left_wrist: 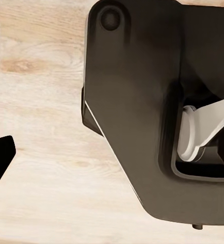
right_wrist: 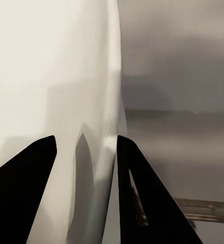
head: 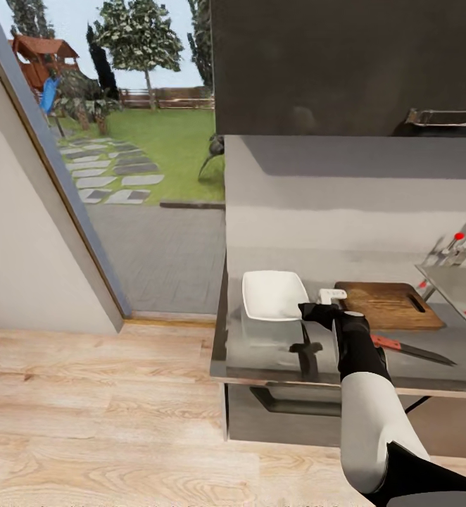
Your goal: In the kitchen, take the Vidalia onion out of the sink, dice it on the chopping board with the paring knife, put the diced onion into the bowl on the countertop, then place both the paring knife and the chopping board into the sink.
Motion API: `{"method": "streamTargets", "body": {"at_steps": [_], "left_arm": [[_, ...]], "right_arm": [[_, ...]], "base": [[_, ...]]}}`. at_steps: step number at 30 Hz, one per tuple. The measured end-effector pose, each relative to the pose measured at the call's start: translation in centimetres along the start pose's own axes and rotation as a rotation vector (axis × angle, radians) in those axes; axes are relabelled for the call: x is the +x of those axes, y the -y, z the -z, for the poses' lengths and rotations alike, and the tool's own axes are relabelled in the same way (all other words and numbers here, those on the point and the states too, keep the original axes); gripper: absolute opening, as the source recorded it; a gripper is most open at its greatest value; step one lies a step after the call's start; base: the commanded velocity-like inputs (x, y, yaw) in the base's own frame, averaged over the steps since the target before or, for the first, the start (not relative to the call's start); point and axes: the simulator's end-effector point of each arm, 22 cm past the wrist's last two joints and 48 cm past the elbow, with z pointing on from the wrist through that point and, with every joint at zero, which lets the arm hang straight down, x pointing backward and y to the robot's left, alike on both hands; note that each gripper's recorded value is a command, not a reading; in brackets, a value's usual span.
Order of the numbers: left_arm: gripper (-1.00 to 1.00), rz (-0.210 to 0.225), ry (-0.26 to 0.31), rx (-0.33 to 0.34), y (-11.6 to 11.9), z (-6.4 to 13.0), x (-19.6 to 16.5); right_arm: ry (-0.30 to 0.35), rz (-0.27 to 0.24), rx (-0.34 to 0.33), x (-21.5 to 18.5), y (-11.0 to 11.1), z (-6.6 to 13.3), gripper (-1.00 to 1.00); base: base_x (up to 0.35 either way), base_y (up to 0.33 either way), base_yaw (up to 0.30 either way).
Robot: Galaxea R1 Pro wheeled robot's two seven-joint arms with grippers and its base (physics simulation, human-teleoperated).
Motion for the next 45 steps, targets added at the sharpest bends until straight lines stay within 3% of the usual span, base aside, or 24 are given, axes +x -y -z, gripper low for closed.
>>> {"method": "streamTargets", "body": {"at_steps": [16,45], "left_arm": [[1.0,0.0,-0.012,-0.001,-0.03,0.21,0.34],[1.0,0.0,0.014,0.001,0.02,-0.26,-0.41]], "right_arm": [[0.005,-0.016,-0.001,0.0,0.18,-0.21,-1.0],[0.001,0.018,0.004,-0.34,-0.06,0.36,-1.0]], "base": [[0.0,0.0,0.0],[0.0,0.0,0.0]]}}
